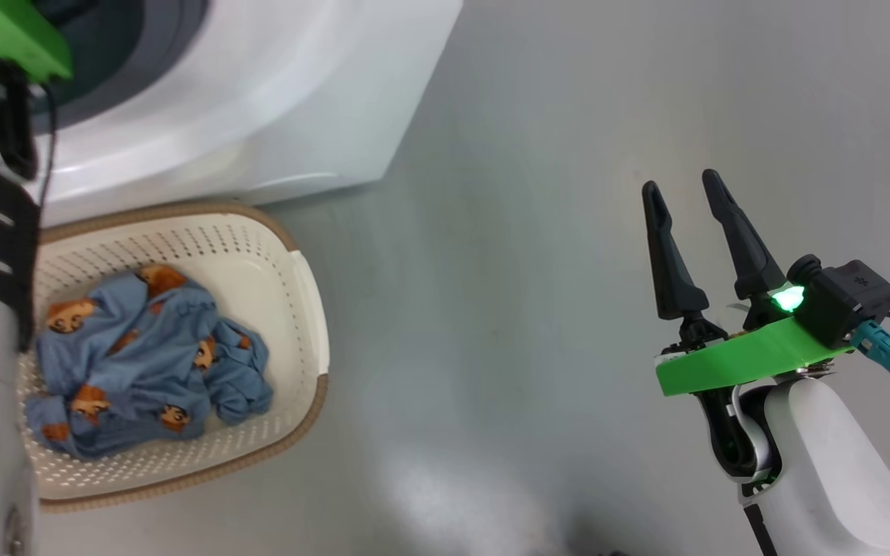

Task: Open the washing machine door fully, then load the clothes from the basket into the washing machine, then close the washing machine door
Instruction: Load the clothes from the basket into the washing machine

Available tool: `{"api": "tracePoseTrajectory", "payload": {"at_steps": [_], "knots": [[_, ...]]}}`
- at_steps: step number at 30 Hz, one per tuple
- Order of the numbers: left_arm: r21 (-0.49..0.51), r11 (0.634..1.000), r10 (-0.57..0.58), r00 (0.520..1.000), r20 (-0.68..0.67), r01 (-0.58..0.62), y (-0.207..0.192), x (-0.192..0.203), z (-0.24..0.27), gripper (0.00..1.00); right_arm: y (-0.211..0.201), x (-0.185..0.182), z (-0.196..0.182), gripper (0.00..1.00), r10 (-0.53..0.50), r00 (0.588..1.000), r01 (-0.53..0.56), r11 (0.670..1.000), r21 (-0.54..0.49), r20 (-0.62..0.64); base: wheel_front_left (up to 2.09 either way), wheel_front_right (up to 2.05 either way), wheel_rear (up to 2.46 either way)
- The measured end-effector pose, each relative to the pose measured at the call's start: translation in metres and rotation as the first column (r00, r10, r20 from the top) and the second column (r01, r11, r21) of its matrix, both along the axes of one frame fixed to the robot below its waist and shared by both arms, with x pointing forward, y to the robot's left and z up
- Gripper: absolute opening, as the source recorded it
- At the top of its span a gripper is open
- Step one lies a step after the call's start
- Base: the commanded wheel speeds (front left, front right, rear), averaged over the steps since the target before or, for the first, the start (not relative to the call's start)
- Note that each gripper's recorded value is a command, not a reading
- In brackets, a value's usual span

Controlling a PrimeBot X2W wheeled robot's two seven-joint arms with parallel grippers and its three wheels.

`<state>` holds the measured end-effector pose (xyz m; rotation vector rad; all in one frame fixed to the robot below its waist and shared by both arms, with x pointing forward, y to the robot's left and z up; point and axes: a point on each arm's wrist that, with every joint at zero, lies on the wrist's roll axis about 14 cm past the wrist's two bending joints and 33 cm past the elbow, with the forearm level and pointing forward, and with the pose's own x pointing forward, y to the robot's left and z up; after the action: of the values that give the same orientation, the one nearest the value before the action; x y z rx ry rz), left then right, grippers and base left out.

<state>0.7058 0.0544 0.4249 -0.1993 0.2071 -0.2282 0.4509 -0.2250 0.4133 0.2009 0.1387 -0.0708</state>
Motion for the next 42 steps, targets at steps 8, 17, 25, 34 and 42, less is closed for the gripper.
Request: {"api": "tracePoseTrajectory", "payload": {"at_steps": [8,17,25,34,42], "knots": [[-0.014,1.000,-0.021,0.997,0.077,0.023,0.005,-0.020,0.036,1.00,0.009,0.002,0.022,1.00,0.019,0.998,-0.021,1.000,0.023,0.057,0.00,0.00,0.00],[-0.020,0.999,-0.026,0.996,0.088,0.028,0.025,-0.082,0.034,1.00,0.018,-0.004,0.051,1.00,0.045,0.991,-0.049,0.998,0.035,0.123,0.00,0.00,0.00],[-0.034,0.999,-0.019,0.992,0.126,0.023,0.045,-0.137,0.048,1.00,0.024,-0.023,0.064,1.00,0.063,0.988,-0.069,0.997,0.041,0.144,0.00,0.00,0.00],[-0.042,0.999,0.017,0.984,0.177,-0.009,0.072,-0.200,0.066,1.00,0.038,-0.036,0.082,1.00,0.106,0.976,-0.115,0.992,0.041,0.189,0.00,0.00,0.00],[-0.033,0.998,0.057,0.975,0.213,-0.052,0.094,-0.246,0.077,1.00,0.049,-0.047,0.094,1.00,0.144,0.965,-0.154,0.988,0.031,0.218,0.00,0.00,0.00]]}}
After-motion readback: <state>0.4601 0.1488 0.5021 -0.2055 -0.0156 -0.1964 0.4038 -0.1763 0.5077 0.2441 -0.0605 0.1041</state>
